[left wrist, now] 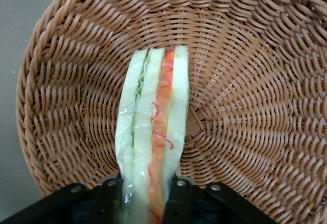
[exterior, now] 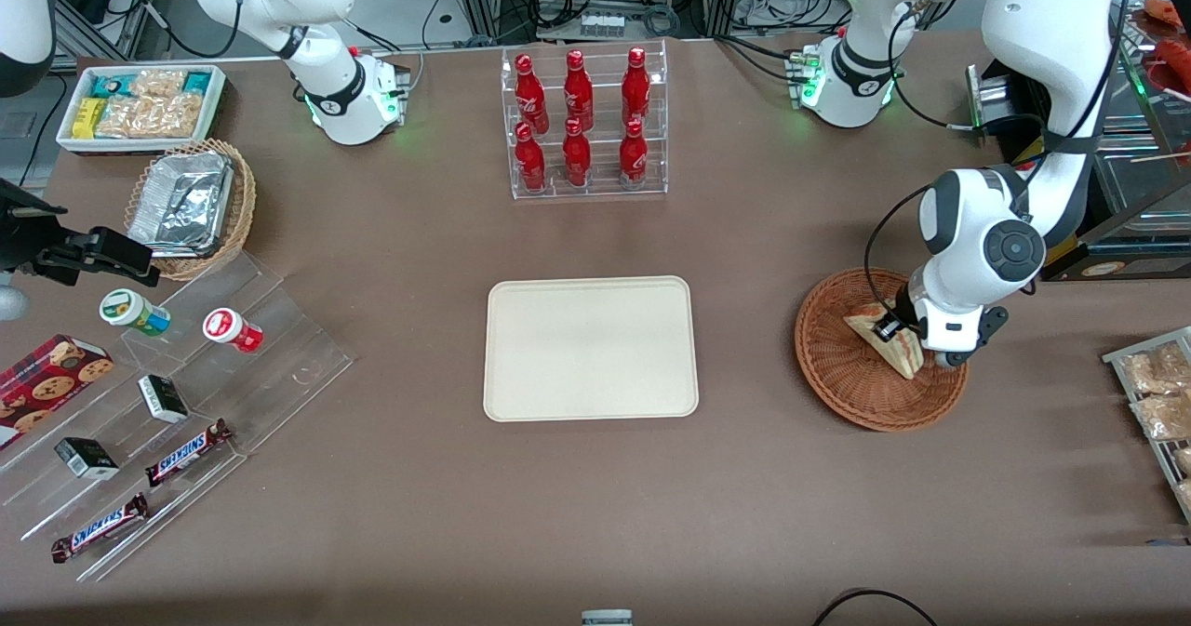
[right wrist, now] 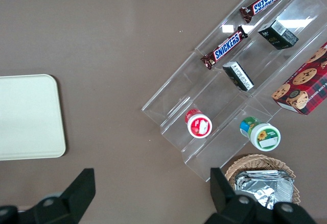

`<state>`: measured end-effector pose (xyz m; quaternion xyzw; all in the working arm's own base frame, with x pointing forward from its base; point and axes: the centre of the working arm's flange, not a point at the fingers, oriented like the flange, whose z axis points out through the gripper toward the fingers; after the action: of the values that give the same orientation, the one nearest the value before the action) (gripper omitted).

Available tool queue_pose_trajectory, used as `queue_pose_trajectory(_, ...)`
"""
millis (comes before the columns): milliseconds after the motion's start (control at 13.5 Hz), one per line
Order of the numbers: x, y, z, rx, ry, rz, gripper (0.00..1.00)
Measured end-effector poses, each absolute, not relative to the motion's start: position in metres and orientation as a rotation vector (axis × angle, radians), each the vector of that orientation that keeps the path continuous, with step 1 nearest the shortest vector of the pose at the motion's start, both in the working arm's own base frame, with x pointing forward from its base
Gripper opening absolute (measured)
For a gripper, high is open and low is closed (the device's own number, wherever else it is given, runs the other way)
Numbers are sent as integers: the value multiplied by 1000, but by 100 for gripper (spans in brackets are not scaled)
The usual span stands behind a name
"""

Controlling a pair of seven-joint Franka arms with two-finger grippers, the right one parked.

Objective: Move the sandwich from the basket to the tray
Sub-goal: 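Lower the open left gripper and close it on the sandwich, then lift the sandwich and carry it over the cream tray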

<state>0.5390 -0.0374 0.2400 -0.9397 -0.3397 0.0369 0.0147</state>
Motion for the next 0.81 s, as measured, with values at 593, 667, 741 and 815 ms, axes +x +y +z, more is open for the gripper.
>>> queue_pose_trajectory(593,568,-42,338,-2871,-918,139,15)
queue_pose_trajectory(667,571,-51,354,-2882,-875,145,15)
queue_pose_trajectory(741,572,-63,365,-2897,-820,152,15)
queue_pose_trajectory(815,573,-78,373,-2912,-767,157,15)
